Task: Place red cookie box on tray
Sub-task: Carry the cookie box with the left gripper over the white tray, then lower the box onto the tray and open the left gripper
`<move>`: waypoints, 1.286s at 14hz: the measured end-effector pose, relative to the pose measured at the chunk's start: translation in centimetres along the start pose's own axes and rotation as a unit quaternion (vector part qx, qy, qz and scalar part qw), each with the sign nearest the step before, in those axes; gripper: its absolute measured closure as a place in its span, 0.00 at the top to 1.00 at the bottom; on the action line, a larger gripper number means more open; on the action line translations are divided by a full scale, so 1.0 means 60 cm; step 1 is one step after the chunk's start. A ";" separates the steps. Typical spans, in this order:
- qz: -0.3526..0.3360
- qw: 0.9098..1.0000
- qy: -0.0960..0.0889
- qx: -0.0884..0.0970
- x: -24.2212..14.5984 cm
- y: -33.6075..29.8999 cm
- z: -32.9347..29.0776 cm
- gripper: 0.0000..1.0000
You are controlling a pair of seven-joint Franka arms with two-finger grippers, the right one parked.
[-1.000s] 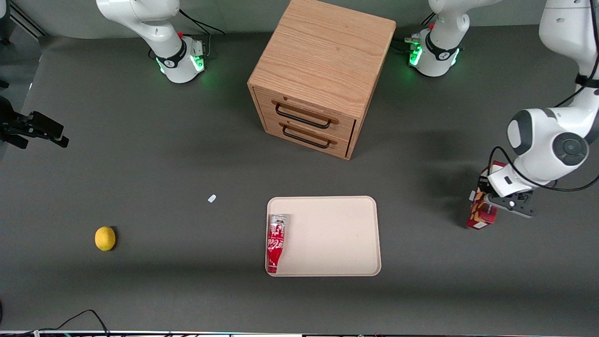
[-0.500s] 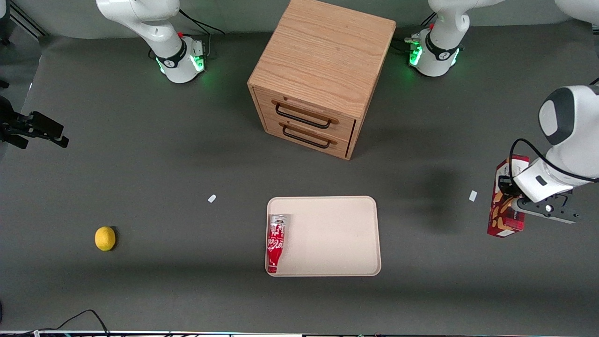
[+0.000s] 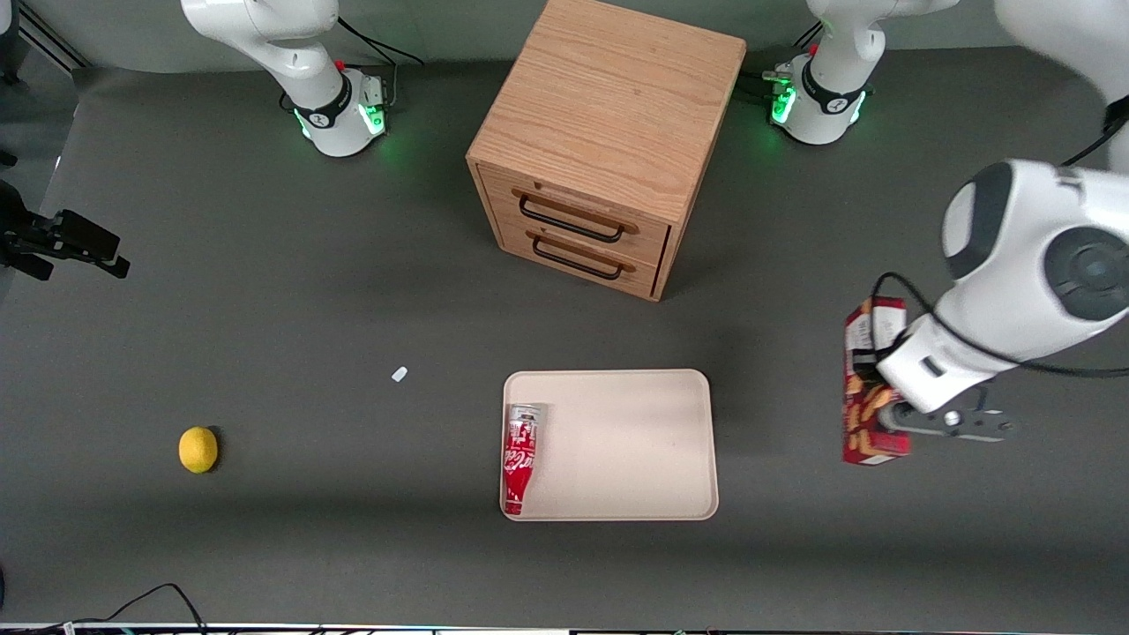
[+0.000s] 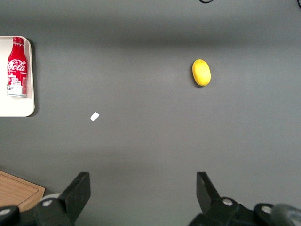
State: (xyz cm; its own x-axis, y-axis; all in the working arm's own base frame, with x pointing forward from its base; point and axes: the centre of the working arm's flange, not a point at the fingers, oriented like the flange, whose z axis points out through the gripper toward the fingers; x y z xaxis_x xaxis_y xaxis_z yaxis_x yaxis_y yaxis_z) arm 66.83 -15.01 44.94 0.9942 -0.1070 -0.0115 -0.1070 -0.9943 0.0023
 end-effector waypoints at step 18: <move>-0.090 0.995 0.020 -0.043 0.063 0.235 0.342 0.14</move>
State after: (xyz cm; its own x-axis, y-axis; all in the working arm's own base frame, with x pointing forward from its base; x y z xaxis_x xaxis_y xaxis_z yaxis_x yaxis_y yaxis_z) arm 68.83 -29.46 24.38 0.9970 0.0750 0.0202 0.0729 -0.9933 0.0901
